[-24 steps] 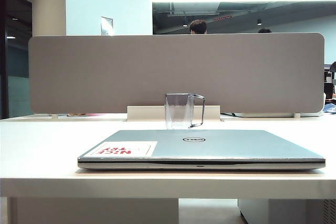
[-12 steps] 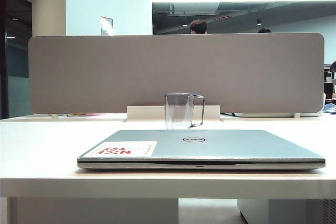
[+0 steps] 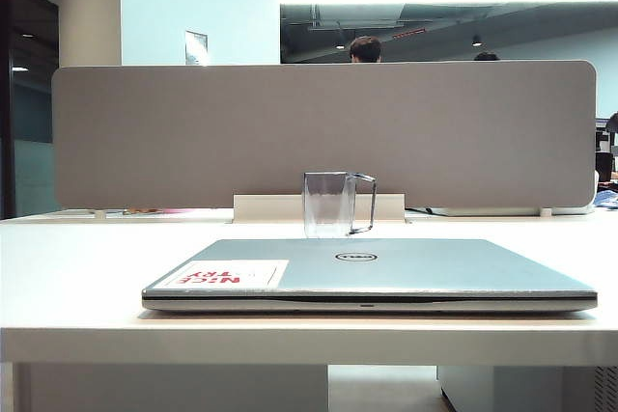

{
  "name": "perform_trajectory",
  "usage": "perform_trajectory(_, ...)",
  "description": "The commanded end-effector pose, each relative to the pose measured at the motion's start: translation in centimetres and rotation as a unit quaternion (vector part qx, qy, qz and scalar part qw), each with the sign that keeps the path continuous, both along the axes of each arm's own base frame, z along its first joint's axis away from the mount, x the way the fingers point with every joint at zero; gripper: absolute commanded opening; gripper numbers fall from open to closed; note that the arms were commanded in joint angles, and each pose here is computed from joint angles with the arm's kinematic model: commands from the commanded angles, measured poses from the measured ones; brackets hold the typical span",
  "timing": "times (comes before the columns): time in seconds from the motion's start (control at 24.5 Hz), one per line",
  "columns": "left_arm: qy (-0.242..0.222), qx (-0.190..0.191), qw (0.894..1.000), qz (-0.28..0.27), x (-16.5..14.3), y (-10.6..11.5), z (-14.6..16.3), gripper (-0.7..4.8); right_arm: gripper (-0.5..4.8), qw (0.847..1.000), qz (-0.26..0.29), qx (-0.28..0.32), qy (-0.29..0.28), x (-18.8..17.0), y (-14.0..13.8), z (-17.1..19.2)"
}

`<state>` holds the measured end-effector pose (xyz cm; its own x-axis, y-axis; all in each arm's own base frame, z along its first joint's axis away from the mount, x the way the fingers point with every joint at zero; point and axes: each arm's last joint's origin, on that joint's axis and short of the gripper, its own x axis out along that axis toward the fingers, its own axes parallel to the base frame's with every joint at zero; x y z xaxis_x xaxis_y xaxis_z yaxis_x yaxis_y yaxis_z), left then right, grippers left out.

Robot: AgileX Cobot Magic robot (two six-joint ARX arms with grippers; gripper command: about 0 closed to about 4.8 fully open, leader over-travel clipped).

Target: Pick up the water cup and place it on the side of the laptop away from you.

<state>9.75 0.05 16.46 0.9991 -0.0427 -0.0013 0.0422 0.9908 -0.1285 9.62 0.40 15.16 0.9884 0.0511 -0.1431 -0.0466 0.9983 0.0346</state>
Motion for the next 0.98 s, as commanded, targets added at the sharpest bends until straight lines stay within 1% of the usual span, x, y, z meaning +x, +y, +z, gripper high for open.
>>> perform_trajectory(0.04, -0.005, -0.001, 1.000, -0.002, 0.0, 0.0, 0.2, -0.05, -0.08, 1.000, 0.030, -0.005, 0.000, -0.1, 0.9, -0.1)
perform_trajectory(0.08, -0.005, -0.001, 1.000, -0.003, 0.0, 0.0, 0.2, -0.06, -0.08, 0.999, 0.053, -0.004, 0.000, -0.1, 1.2, -0.1)
perform_trajectory(0.2, -0.004, -0.001, 1.000, -0.002, 0.0, 0.0, 0.1, -0.05, -0.08, 0.997, 0.073, -0.004, 0.000, -0.2, 1.6, -0.1)
perform_trajectory(0.65, -0.002, -0.001, 1.000, -0.003, 0.0, 0.0, 0.1, -0.06, -0.08, 0.997, 0.075, -0.005, 0.000, -0.2, 1.6, -0.1)
perform_trajectory(0.82, -0.002, -0.001, 1.000, -0.002, 0.0, 0.0, 0.1, -0.06, -0.08, 0.999, 0.045, -0.005, 0.001, -0.1, 1.1, -0.1)
perform_trajectory(0.98, -0.002, -0.001, 1.000, -0.003, 0.0, 0.0, 0.1, -0.06, -0.08, 1.000, -0.003, -0.005, 0.002, 0.0, 0.2, -0.1)
